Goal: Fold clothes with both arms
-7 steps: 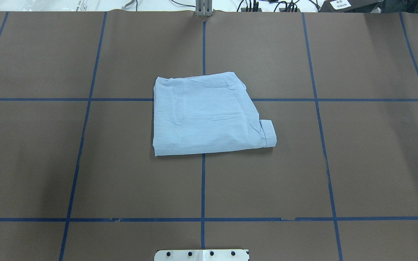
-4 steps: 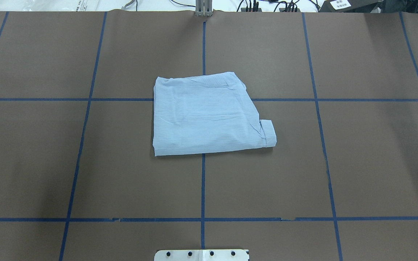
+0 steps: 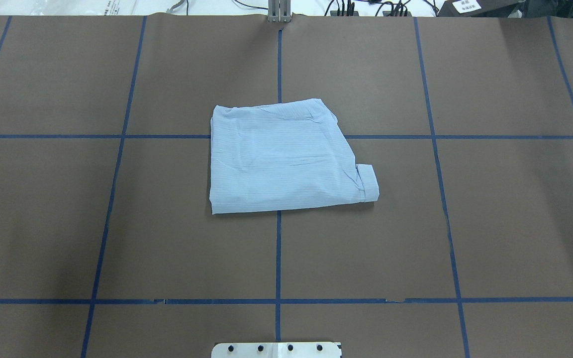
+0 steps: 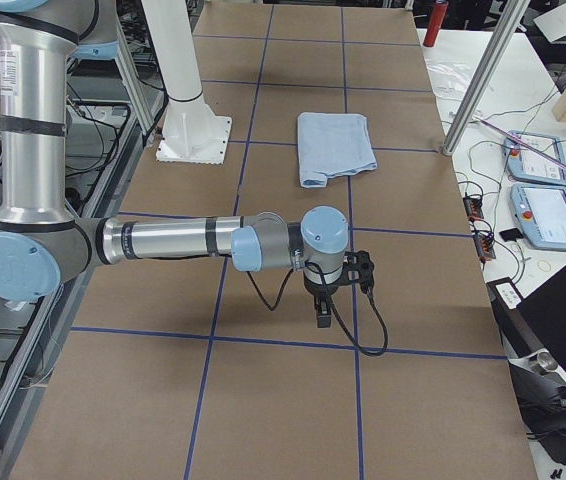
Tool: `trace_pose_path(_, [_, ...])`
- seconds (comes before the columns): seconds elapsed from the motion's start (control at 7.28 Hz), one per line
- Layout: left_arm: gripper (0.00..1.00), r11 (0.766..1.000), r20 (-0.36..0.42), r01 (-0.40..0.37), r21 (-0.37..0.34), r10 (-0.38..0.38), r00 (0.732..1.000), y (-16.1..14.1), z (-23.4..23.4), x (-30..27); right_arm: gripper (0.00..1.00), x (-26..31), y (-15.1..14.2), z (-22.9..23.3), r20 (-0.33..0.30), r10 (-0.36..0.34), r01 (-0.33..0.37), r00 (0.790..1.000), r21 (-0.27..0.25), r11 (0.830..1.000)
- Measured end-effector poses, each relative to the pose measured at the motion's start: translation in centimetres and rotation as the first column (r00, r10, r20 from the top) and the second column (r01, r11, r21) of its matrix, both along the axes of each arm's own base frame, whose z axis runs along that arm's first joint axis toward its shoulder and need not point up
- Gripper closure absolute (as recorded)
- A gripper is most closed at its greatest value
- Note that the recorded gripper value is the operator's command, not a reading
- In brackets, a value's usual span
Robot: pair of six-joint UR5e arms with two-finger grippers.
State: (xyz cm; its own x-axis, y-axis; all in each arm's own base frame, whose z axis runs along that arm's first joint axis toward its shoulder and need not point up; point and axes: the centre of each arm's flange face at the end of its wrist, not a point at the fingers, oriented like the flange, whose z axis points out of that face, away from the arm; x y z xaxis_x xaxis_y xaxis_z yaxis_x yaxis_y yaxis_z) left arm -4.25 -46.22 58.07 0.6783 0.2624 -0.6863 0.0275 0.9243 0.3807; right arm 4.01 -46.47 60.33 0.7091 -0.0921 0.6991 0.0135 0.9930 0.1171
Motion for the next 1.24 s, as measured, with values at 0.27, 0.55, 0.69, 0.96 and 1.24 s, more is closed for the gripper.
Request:
trace_pose_path(0.27, [0.00,1.000,0.000,0.000,0.004,0.000,1.000,0.1,-0.2,0.0,0.00,0.1,0.6,-0.6,-0.010,0.002,-0.001,1.000,0.014,1.000])
trace_pose_path(0.55, [0.00,1.000,0.000,0.000,0.009,0.000,1.000,0.0,-0.4,0.1,0.00,-0.1,0.5,-0.4,-0.014,-0.002,0.002,1.000,0.011,1.000])
trace_pose_path(0.69, [0.00,1.000,-0.001,0.000,0.008,0.000,1.000,-0.1,-0.4,0.1,0.00,-0.1,0.3,-0.6,-0.011,-0.003,0.003,1.000,0.015,1.000])
trace_pose_path(0.96, [0.00,1.000,0.000,-0.001,0.007,0.001,1.000,-0.3,-0.3,0.1,0.00,-0.1,0.1,-1.1,-0.002,-0.006,0.006,1.000,0.024,1.000])
trace_pose_path(1.24, [0.00,1.000,0.000,-0.001,0.012,0.001,1.000,-0.3,-0.5,0.1,0.00,0.0,-0.1,-1.6,-0.018,-0.001,0.002,1.000,0.032,0.999])
